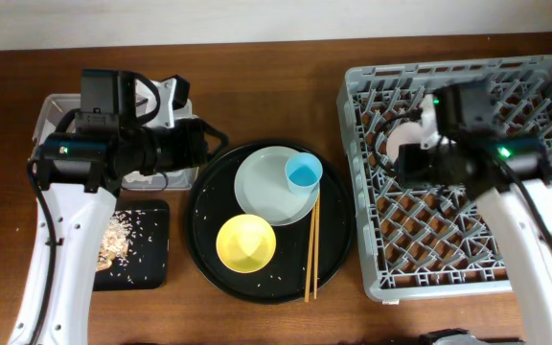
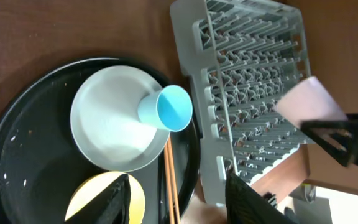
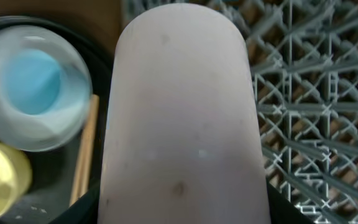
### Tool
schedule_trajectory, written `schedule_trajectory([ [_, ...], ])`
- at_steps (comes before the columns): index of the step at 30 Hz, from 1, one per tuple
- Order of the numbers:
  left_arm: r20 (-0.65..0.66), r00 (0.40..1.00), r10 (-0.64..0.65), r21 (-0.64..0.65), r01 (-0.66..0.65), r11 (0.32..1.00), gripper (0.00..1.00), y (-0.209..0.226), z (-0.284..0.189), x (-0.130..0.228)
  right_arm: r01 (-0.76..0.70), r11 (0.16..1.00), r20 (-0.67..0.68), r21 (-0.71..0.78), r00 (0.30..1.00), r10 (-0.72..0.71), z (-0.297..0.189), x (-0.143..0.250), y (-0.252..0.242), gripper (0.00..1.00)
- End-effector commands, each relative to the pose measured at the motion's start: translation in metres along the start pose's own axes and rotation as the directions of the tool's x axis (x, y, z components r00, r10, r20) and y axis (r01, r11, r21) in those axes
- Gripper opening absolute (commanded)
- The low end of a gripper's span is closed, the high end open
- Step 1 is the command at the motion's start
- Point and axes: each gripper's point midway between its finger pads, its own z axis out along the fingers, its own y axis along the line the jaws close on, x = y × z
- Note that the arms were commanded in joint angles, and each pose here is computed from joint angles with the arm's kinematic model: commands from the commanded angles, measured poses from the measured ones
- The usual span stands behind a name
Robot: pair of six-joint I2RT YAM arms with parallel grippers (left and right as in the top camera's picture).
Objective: Sort waste into correct bins and load items into the dishwasher rack
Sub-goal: 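Lower the pink cup upside down into the dish rack with the right gripper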
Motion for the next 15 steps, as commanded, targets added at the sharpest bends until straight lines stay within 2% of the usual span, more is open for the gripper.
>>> schedule_trajectory([
  [1, -0.009, 1.000, -0.017, -0.077, 0.016, 0.997, 0.53, 0.014, -0.002, 0.005, -0.008, 0.998, -0.100, 0.060, 0.995, 0.014, 0.027, 0.004, -0.007, 0.39],
  [7, -0.018, 1.000, -0.025, -0.092, 0.024, 0.995, 0.55, 0.017, -0.002, 0.007, 0.006, 0.997, -0.252, 0.077, 0.968, 0.014, 0.057, 0.021, -0.008, 0.39],
  [15, -0.021, 0.999, -0.028, -0.093, 0.025, 0.995, 0.55, 0.017, -0.002, 0.008, 0.007, 0.997, -0.265, 0.077, 0.964, 0.014, 0.064, 0.022, -0.008, 0.38],
])
